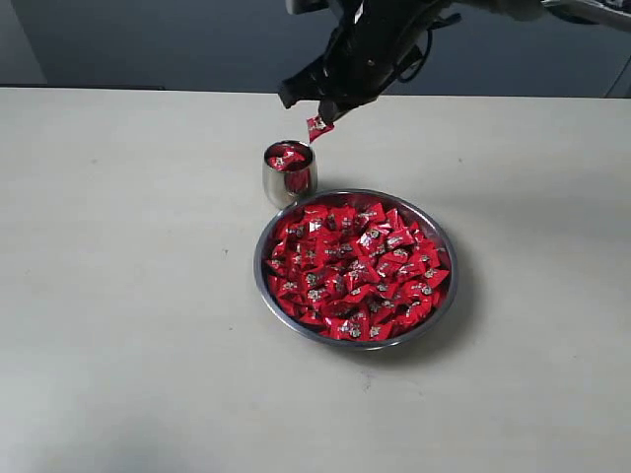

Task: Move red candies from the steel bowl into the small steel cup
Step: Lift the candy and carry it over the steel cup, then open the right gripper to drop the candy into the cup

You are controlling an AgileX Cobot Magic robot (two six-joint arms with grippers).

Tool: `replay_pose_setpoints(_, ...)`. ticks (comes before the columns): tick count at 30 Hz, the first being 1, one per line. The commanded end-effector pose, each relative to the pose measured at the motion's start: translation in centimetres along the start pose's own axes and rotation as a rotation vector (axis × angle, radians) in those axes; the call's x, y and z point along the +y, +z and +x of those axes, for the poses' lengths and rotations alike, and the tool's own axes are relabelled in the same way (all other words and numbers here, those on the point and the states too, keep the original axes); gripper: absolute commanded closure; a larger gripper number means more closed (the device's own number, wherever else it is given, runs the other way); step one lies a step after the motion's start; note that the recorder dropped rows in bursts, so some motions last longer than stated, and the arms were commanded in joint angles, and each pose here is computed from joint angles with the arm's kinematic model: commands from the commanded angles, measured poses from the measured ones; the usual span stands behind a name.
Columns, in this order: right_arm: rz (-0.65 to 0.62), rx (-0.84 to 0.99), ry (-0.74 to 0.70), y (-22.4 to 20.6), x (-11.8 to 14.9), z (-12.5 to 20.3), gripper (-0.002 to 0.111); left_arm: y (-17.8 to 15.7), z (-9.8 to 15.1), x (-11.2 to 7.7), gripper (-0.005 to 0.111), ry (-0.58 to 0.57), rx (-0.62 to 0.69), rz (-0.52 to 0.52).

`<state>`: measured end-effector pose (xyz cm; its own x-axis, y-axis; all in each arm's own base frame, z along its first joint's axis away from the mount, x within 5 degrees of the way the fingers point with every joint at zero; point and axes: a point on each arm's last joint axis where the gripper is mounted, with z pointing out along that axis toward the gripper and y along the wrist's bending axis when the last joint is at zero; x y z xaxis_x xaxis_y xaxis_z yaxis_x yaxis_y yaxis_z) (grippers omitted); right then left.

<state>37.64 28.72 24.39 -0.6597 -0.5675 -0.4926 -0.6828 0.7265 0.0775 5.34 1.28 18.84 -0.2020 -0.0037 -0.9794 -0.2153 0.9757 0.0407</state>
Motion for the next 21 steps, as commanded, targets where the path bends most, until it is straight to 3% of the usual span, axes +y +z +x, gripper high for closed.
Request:
replay_pose_setpoints(1, -0.007, 0.006, -0.014, 1.1, 0.1, -1.2, 0.109, 0.0, 0.1, 0.0, 0.106, 0.004, -0.003, 0.004)
replay_pose_setpoints(21, 0.005, 0.007, -0.012, 5.3, -0.2, -1.7, 0.109, 0.0, 0.1, 0.0, 0.106, 0.004, -0.003, 0.004)
